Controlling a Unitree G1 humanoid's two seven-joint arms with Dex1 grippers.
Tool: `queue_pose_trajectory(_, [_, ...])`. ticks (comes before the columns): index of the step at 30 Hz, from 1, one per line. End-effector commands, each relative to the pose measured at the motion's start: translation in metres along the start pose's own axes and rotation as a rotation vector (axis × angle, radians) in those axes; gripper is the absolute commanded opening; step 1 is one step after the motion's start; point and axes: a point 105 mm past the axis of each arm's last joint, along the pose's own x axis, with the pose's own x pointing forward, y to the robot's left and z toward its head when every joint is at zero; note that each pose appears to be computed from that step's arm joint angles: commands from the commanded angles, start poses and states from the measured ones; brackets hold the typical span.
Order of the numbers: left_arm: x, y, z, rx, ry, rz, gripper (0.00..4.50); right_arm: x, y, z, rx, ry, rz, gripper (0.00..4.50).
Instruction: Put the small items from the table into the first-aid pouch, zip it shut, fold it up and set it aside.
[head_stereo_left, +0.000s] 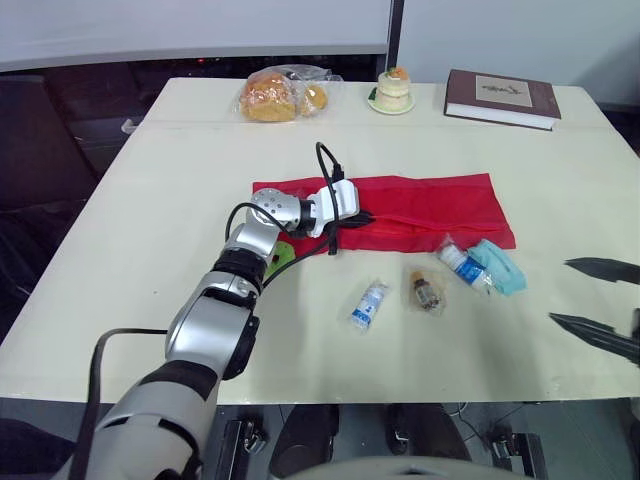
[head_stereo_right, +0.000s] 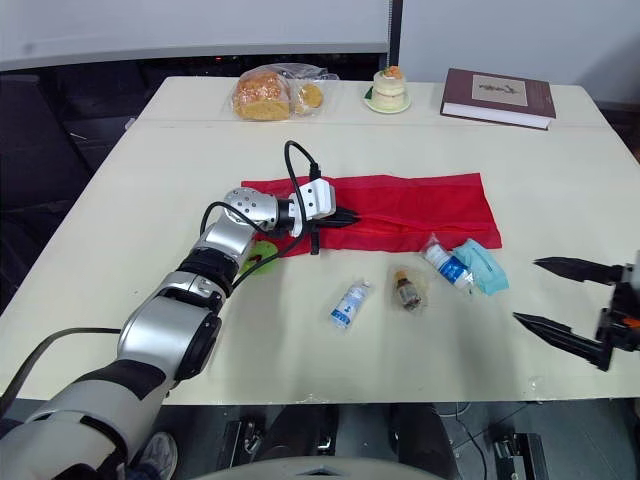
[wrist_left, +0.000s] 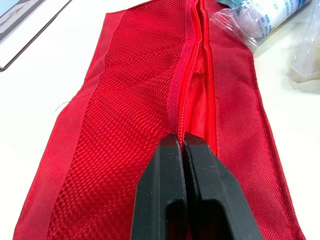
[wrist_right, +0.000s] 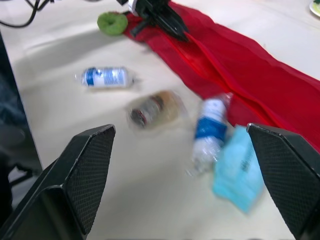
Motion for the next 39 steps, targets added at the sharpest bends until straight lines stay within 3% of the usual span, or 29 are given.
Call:
queue_pose_trajectory(1, [-0.003, 0.008, 0.012, 0.027, -0.039, 0.024, 0.04, -0.013, -0.002, 0.010, -0.032, -0.007, 0.011, 4.50])
queue_pose_trajectory(9, [-0.003, 0.008, 0.011, 0.024, -0.035, 0.027, 0.04, 0.013, 0.005, 0.004, -0.064, -0.019, 0.083, 4.50])
queue_pose_trajectory(14, [-0.002, 0.008, 0.011, 0.025, -0.033, 0.028, 0.04, 0.041, -0.006, -0.024, -0.101, 0.118, 0.023, 4.50])
queue_pose_trajectory(24, [-0.004, 0.013, 0.008, 0.002, -0.026, 0.071, 0.04, 0.106, -0.013, -0.040, -0.173, 0.095, -0.155, 4.50])
queue_pose_trajectory(30, [-0.003, 0.014, 0.009, 0.002, -0.025, 0.072, 0.04, 0.122, -0.014, -0.049, -0.187, 0.168, -0.194, 4.50])
queue_pose_trajectory(33, [-0.003, 0.013, 0.009, 0.000, -0.026, 0.073, 0.00, 0.124, -0.013, -0.051, -0.193, 0.201, -0.199, 3.66])
queue_pose_trajectory(39, [-0.001, 0.012, 0.008, -0.004, -0.027, 0.068, 0.00, 0.118, -0.011, -0.062, -0.215, 0.292, -0.187, 0.60])
